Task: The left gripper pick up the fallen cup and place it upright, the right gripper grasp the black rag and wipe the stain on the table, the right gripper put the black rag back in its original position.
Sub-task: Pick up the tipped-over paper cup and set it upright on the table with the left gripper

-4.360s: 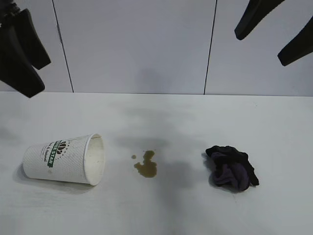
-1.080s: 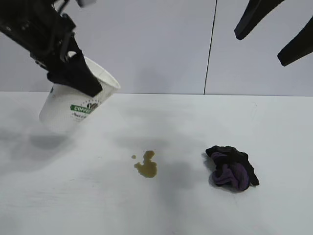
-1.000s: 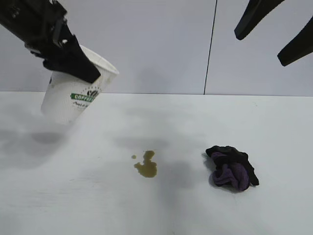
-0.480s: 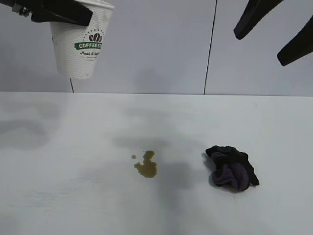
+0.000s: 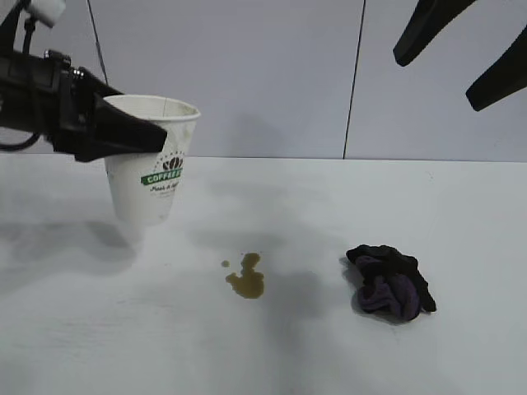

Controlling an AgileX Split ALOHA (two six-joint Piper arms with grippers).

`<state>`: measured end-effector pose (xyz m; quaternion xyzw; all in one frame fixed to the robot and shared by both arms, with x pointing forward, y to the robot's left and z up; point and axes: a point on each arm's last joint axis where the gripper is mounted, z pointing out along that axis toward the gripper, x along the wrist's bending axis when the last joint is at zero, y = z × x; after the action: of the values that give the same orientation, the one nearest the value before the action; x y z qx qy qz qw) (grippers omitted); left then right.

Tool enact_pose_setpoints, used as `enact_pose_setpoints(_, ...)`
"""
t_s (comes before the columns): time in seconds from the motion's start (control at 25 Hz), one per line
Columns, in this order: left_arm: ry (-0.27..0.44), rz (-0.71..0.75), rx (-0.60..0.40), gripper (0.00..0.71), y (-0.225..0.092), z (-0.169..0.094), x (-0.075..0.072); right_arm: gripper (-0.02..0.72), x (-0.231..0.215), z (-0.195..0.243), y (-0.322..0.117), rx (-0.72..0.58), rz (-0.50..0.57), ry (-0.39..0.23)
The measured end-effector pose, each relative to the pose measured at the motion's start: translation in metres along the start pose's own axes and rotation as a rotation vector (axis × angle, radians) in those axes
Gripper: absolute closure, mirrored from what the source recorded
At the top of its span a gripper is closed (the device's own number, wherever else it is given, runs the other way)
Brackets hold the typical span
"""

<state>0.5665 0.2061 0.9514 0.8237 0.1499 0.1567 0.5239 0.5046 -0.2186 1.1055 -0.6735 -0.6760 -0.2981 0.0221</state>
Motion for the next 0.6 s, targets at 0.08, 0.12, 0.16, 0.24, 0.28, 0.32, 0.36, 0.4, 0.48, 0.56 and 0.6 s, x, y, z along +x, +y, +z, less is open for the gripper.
enact_pose_setpoints(0.08,0.002,0.003,0.015,0.188,-0.009,-0.002,-0.001,0.209,0.000,0.000,0.000,0.000,0.000,0.000)
enact_pose_setpoints(0.12,0.007,0.004,0.018,0.188,-0.013,-0.003,0.001,0.209,0.000,0.000,0.000,0.000,0.000,0.000)
enact_pose_setpoints(0.16,0.013,-0.003,0.022,0.188,-0.017,-0.004,0.003,0.209,0.000,0.000,0.000,0.000,0.000,0.000)
enact_pose_setpoints(0.24,0.020,-0.016,0.028,0.188,-0.025,-0.005,0.006,0.209,0.000,0.000,0.000,0.000,0.000,0.000)
enact_pose_setpoints(0.28,0.023,-0.022,0.031,0.188,-0.028,-0.005,0.008,0.209,0.000,0.000,0.000,0.000,0.000,0.000)
enact_pose_setpoints(0.32,0.025,-0.033,0.036,0.188,-0.033,-0.005,0.009,0.209,0.000,0.000,0.000,0.000,0.000,0.000)
enact_pose_setpoints(0.36,0.023,-0.039,0.041,0.188,-0.038,-0.004,0.010,0.209,0.000,0.000,0.000,0.000,0.000,0.000)
enact_pose_setpoints(0.4,0.020,-0.040,0.046,0.188,-0.041,-0.003,0.010,0.209,0.000,0.000,0.000,0.000,0.000,0.000)
enact_pose_setpoints(0.48,0.011,-0.031,0.054,0.188,-0.047,0.000,0.009,0.209,0.000,0.000,0.000,0.000,0.000,0.000)
enact_pose_setpoints(0.56,0.010,-0.018,0.055,0.188,-0.047,0.000,0.009,0.209,0.000,0.000,0.000,0.000,0.000,0.000)
enact_pose_setpoints(0.6,0.011,-0.016,0.054,0.188,-0.047,0.000,0.009,0.209,0.000,0.000,0.000,0.000,0.000,0.000)
